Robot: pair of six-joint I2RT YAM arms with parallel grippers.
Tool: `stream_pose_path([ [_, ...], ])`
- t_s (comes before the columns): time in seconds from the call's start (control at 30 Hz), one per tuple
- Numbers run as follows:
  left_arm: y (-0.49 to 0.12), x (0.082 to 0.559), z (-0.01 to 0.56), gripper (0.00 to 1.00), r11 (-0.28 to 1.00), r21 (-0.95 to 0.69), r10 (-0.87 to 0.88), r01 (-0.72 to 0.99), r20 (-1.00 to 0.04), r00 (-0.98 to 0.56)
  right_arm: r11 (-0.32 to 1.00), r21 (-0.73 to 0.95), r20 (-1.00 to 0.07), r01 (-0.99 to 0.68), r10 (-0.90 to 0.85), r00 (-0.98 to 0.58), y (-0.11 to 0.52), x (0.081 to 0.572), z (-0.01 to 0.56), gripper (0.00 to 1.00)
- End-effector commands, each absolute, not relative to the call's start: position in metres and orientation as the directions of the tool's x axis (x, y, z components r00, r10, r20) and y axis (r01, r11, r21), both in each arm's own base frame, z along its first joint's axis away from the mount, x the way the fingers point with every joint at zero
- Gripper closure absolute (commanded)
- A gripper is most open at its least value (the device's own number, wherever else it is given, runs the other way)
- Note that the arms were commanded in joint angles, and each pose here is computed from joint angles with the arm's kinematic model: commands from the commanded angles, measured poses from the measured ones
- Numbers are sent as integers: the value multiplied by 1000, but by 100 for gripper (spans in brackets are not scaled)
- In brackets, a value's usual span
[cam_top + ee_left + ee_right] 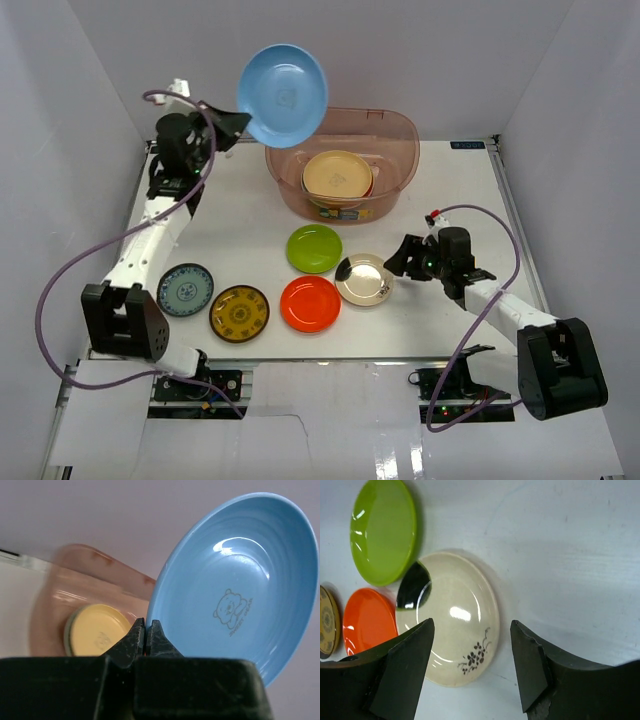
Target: Place the plates into the plastic bin on the countertop
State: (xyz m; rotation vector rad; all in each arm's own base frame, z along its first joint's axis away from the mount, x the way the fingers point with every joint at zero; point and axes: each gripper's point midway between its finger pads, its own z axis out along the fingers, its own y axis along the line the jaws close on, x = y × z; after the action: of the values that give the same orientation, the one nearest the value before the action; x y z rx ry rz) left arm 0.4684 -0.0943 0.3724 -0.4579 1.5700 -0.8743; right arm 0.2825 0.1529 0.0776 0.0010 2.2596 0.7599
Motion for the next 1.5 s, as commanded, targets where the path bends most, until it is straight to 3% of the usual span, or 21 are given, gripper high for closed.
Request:
stream_pose_path([
  [0.0,-158,484,336,100,685,-699,-612,204,-705,-360,813,534,-642,-234,209,-738,153,267,65,33],
  [0.03,-169,490,348,100,692,-687,-596,221,-717,-361,803,549,-635,-232,221,-740,155,265,62,34],
  [0.27,-263,543,279,100,773,-596,-411,220,-734,-541,788,583,-562,-200,213,-799,156,241,34,41],
  [0.53,-284,562,230,100,833,-521,-313,186,-721,-618,801,571,-554,-178,216,-804,153,240,26,44],
  [0.57,-284,563,227,84,836,-515,-306,186,-721,-622,803,570,-548,-173,215,-808,152,240,24,47],
  [0.7,-286,560,221,52,840,-508,-286,193,-715,-638,809,565,-548,-162,220,-807,152,244,24,65],
  [0.87,-287,559,235,42,826,-518,-285,224,-725,-627,820,546,-594,-172,234,-770,148,255,40,91],
  [1.0,-287,551,273,39,805,-530,-300,267,-751,-588,819,543,-621,-189,240,-746,148,257,61,92],
  [1.13,-251,535,324,38,835,-496,-340,238,-805,-486,811,519,-723,-270,248,-645,146,261,123,92],
  [1.17,-240,527,305,38,853,-483,-331,198,-794,-510,817,509,-723,-270,236,-649,144,255,130,92],
  [1.23,-204,505,339,38,867,-472,-371,161,-826,-423,811,484,-795,-329,251,-552,142,259,183,92],
  [1.27,-184,492,301,37,892,-445,-363,82,-811,-459,807,479,-811,-345,256,-526,142,260,200,92],
  [1.3,-165,471,327,35,889,-453,-391,75,-832,-394,800,476,-825,-365,263,-500,143,260,216,92],
  [1.47,-53,404,268,30,808,-544,-589,-227,-731,-344,765,474,-874,-437,349,-337,153,297,301,92],
])
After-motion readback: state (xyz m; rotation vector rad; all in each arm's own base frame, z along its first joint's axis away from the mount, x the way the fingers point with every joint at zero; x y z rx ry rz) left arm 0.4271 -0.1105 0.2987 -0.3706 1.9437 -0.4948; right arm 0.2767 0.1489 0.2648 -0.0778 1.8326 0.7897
